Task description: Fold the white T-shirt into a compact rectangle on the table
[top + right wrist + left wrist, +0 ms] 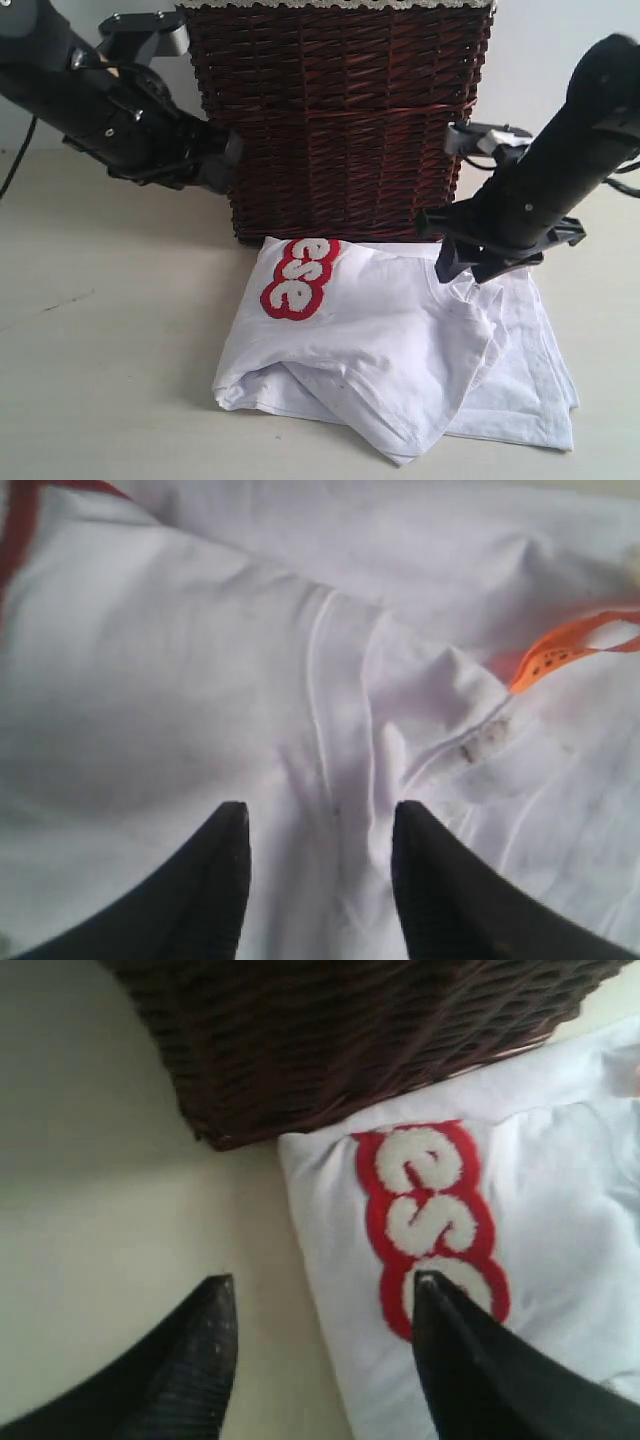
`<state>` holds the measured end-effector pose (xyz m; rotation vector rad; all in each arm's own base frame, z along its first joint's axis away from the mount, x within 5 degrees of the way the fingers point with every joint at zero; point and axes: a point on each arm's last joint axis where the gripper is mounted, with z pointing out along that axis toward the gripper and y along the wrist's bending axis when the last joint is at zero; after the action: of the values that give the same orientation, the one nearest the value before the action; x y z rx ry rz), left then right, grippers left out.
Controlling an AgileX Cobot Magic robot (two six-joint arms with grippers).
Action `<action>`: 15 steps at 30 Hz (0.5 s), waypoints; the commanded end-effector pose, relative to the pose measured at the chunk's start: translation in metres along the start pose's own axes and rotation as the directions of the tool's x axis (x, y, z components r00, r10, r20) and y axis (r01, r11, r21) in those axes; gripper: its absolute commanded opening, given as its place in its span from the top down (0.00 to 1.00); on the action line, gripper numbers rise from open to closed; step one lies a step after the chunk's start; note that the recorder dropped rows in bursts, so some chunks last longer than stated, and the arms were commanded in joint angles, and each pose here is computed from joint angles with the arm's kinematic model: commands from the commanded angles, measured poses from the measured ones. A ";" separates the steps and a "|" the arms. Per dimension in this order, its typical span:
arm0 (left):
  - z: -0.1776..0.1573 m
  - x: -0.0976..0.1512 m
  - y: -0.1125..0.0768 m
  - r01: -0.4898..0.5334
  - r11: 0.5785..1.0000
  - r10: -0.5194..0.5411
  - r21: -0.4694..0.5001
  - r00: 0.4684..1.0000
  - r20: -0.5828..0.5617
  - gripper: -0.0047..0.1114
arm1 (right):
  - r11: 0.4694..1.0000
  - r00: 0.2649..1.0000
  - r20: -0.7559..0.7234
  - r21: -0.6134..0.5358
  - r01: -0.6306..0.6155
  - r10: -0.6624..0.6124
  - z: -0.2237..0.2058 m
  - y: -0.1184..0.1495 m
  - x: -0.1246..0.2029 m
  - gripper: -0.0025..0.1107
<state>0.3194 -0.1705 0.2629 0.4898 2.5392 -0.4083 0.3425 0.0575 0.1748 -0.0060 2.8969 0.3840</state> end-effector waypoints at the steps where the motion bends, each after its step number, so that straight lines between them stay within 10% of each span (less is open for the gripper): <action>1: 0.003 0.010 0.014 0.043 0.999 -0.042 -0.014 0.999 0.026 0.51 | 0.996 0.996 -0.035 0.037 -0.080 0.081 0.033 -0.021 -0.002 0.58; 15: 0.005 0.008 0.013 0.050 0.999 -0.050 0.001 0.996 0.070 0.51 | 0.989 0.984 -0.131 -0.061 -0.134 0.125 0.060 -0.025 0.005 0.59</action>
<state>0.3212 -0.1592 0.2488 0.4162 2.5081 -0.4257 0.3519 0.0416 0.1155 0.1825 3.0157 0.4359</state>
